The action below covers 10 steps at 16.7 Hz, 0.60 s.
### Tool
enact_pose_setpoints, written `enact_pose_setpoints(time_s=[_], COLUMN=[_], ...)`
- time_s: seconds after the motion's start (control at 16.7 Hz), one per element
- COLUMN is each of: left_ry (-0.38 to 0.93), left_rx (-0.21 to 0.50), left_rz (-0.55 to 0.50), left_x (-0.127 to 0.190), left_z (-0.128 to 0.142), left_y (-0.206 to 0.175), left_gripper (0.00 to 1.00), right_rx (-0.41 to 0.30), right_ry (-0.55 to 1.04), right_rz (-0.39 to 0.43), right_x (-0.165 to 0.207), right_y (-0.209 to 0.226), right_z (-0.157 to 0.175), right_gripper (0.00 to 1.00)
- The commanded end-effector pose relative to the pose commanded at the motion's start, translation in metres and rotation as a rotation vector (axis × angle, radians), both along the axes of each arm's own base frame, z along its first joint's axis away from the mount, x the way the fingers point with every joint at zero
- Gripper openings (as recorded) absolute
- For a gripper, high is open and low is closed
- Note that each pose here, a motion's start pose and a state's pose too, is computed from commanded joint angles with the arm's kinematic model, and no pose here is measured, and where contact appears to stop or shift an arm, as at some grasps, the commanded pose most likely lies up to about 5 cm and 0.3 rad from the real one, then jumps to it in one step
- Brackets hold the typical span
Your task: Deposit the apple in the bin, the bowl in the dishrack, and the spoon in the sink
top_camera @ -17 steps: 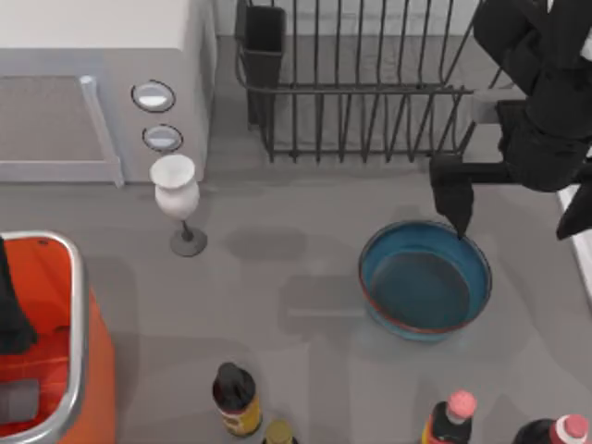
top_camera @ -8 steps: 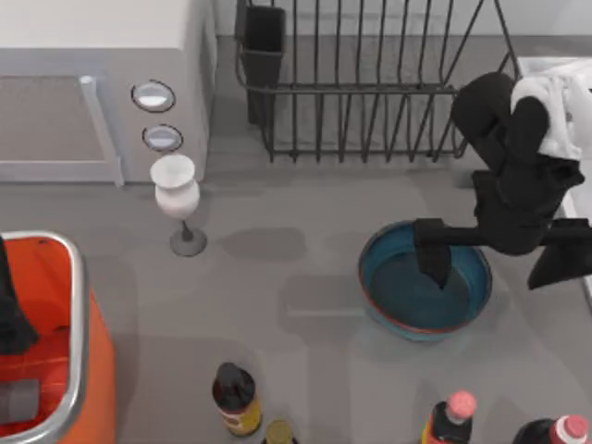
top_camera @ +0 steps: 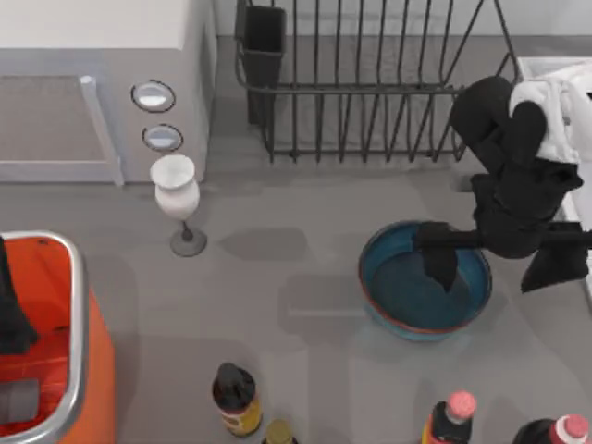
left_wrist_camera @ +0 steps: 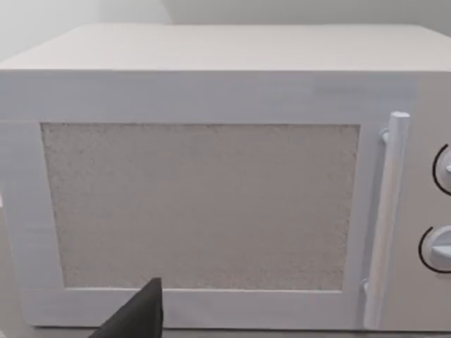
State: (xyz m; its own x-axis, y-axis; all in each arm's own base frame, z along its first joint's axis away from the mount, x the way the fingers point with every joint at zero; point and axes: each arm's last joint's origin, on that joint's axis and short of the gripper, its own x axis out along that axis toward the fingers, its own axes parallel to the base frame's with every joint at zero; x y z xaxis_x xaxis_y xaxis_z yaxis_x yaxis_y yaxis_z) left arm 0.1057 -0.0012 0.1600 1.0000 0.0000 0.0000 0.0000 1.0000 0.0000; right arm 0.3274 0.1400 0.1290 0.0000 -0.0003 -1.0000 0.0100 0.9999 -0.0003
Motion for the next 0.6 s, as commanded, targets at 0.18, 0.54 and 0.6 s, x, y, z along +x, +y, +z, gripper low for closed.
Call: enact_pose_setpoints(time_s=[0.18,0.54,0.6], left_ry=[0.000,0.000,0.000], left_rx=[0.000,0.000,0.000], left_rz=[0.000,0.000,0.000], left_x=[0.0000,0.0000,0.0000], left_z=[0.0000,0.0000,0.0000], left_y=[0.0000,0.0000,0.0000], left_gripper=[1.00,1.00,1.00], right_rx=[0.000,0.000,0.000], right_ry=[0.000,0.000,0.000], right_rz=[0.000,0.000,0.000], right_x=[0.0000,0.0000,0.0000], right_y=[0.0000,0.0000,0.0000], right_z=[0.0000,0.0000,0.0000], right_gripper=[0.47,0.02,0.00])
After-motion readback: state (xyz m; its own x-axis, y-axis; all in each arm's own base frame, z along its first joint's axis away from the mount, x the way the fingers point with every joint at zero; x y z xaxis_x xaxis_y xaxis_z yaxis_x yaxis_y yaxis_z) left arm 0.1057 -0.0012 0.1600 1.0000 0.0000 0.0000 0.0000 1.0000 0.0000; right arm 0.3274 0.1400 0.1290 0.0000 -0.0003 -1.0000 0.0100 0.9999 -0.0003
